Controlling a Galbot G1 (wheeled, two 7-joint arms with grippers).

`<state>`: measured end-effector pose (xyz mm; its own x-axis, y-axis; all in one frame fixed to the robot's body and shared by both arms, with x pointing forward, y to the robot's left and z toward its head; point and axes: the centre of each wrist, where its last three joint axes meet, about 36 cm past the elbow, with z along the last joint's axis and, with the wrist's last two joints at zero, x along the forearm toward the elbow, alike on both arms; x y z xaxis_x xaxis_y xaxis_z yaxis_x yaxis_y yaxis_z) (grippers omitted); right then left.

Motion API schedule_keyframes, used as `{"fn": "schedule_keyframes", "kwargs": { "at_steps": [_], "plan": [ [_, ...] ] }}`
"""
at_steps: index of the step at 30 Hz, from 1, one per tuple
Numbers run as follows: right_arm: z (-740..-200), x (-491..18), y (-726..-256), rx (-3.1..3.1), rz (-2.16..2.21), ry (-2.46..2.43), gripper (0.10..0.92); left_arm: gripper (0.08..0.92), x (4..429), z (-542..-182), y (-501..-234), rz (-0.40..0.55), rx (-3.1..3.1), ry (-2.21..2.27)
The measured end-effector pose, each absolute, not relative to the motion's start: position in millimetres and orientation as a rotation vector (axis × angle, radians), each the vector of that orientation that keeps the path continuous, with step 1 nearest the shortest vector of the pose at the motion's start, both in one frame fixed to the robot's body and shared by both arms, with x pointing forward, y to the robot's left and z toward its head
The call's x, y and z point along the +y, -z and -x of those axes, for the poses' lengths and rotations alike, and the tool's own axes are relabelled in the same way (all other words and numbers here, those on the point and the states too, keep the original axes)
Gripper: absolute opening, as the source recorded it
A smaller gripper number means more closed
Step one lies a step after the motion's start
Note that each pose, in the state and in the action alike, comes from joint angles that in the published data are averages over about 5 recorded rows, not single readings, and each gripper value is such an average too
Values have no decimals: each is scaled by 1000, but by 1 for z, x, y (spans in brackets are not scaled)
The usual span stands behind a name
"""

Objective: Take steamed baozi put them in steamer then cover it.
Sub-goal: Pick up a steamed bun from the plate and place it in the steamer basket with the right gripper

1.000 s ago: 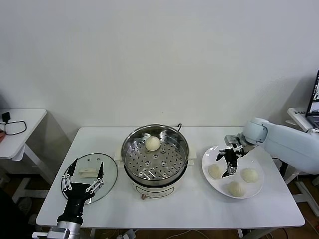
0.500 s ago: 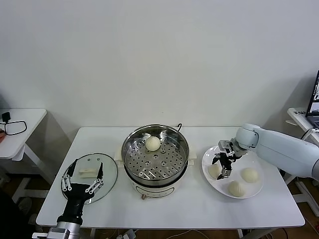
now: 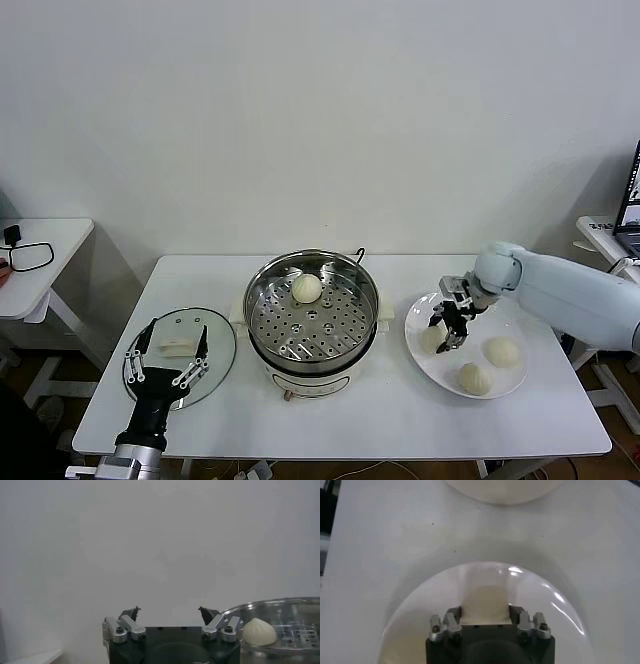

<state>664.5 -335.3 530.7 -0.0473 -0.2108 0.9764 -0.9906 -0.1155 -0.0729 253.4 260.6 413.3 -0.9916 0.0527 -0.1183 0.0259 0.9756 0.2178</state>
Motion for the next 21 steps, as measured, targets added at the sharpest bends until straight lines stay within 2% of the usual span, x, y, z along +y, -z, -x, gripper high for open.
{"fn": "schedule_keyframes", "kwargs": {
  "at_steps": [6,13,17,21],
  "plan": [
    [-680,-307,-609,-1322,-1455,-1309,645,823,258,-254,-415,-76,2991,-322],
    [-680,-243,-699,-1315,-1519,-1407,645,823,256,-254,-418,-89,2983,-317],
    [-672,-196,-724,-1312,-1572,-1435,645,823,255,-253,-419,-93,2979,-314],
    [-665,-148,-727,-1322,-1617,-1443,645,823,254,-254,-420,-89,2975,-309]
  ]
}}
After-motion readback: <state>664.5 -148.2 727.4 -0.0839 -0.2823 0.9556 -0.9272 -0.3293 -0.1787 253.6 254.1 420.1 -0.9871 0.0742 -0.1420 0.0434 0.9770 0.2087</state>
